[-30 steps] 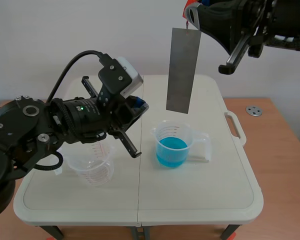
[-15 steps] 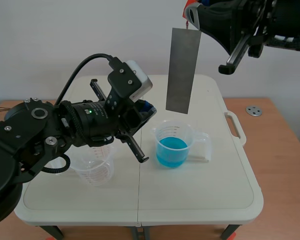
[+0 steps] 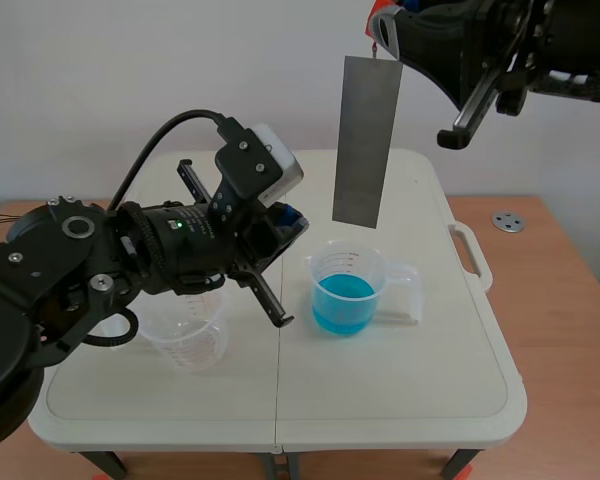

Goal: Hold the metal plate by the orange handle, dip it into the blue solution, take it out and point at it, then put the plate back in the beaker on the left.
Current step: 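Lower the plate into the blue solution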

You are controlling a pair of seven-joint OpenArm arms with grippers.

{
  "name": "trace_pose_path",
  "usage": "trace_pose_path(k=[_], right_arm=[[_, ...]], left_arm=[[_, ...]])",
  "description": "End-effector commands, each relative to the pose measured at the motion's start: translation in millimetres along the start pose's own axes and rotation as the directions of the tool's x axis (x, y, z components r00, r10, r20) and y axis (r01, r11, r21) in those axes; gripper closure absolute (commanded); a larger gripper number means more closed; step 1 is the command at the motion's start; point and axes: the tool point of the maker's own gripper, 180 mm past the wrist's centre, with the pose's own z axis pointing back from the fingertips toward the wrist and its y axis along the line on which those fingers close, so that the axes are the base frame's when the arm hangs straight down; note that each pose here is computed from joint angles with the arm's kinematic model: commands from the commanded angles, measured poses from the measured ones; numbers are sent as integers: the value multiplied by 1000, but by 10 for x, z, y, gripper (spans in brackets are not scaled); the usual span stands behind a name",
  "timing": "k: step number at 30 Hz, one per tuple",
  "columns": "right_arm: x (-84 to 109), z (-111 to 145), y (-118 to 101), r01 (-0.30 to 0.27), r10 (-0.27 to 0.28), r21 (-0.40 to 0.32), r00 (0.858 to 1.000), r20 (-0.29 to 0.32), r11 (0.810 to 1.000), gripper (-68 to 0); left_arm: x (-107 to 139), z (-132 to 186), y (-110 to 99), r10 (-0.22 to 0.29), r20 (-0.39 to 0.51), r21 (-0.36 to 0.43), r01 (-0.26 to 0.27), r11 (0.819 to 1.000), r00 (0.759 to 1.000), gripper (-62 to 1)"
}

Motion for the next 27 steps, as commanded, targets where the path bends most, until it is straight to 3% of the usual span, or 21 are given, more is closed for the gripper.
trace_pose_path(k=[1, 4, 15, 27], right_arm=[[158, 7, -33, -27, 27, 1, 999, 44, 1000, -13], [155, 7, -31, -26, 26, 1, 999, 43, 1000, -13], [112, 15, -21, -10, 10, 1, 999, 40, 1000, -13], [-52, 41, -112, 26, -24, -28, 998, 55, 999, -13]], left_arm=[[69, 68, 177, 4, 28, 61, -5, 998, 1000, -29], [-35, 203, 212, 19, 14, 91, -20, 996, 1000, -29], [-328, 902, 257, -11, -49, 141, 18, 990, 999, -29], [-504, 1666, 144, 41, -100, 191, -22, 981, 994, -29]])
